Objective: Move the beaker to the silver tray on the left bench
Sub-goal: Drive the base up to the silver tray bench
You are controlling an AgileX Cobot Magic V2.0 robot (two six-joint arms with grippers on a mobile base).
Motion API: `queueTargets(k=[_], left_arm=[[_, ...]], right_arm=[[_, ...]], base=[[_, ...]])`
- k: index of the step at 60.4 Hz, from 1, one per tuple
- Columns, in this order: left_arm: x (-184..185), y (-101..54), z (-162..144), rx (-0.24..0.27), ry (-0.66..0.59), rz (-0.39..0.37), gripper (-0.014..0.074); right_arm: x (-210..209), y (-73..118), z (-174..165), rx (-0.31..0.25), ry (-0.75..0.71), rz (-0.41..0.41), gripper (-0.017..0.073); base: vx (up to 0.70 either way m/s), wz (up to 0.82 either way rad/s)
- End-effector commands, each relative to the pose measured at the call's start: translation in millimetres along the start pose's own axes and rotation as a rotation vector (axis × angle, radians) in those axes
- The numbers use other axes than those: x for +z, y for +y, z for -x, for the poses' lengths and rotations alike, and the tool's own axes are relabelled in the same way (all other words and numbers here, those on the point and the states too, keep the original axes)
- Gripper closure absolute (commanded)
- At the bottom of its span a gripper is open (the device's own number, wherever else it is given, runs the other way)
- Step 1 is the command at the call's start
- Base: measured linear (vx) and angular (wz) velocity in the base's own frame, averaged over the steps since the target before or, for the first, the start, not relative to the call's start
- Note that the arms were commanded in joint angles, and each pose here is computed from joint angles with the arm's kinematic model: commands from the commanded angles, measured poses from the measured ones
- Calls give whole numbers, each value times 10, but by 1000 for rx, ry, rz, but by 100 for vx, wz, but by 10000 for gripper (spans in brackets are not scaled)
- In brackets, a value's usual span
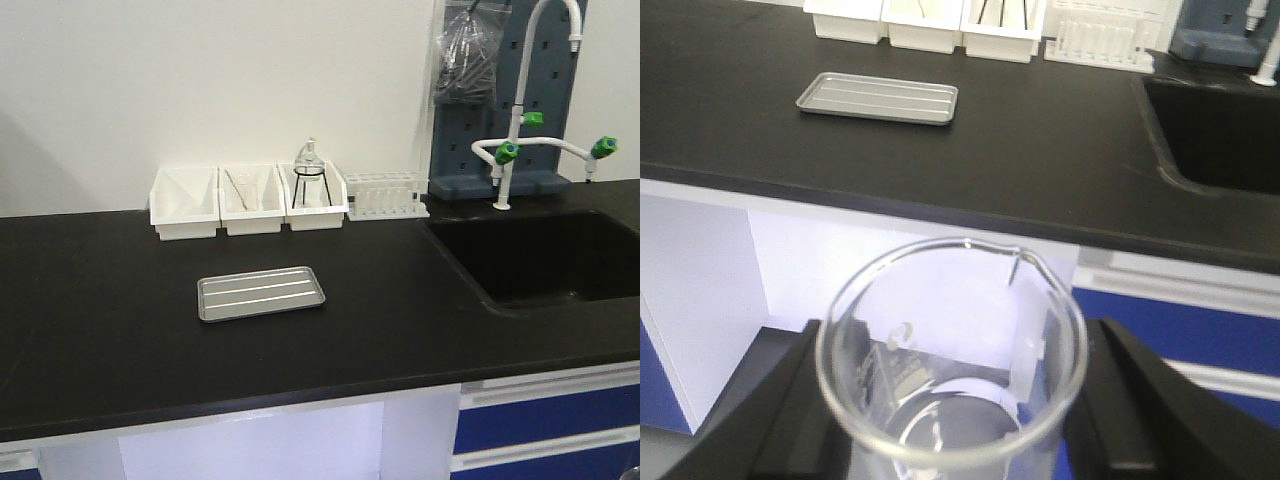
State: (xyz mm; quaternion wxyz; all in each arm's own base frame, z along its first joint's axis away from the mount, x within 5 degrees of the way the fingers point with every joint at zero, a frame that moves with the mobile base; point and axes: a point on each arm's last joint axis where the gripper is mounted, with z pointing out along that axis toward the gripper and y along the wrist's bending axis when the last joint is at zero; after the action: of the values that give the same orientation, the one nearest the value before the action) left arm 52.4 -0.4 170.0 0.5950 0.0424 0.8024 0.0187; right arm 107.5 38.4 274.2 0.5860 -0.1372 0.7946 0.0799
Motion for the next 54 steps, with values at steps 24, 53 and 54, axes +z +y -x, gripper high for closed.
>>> queueTargets(k=[24, 53, 54], left_arm=[[16, -8, 8, -2, -63, -7, 592], [16, -8, 8, -2, -63, -7, 592], [16, -8, 8, -2, -63, -7, 592]], right_arm=[[-25, 22, 141, -23, -82, 27, 571], [-25, 22, 141, -23, -82, 27, 571], [-25, 22, 141, -23, -82, 27, 571]], base=[[35, 16], [35, 19], [32, 26]])
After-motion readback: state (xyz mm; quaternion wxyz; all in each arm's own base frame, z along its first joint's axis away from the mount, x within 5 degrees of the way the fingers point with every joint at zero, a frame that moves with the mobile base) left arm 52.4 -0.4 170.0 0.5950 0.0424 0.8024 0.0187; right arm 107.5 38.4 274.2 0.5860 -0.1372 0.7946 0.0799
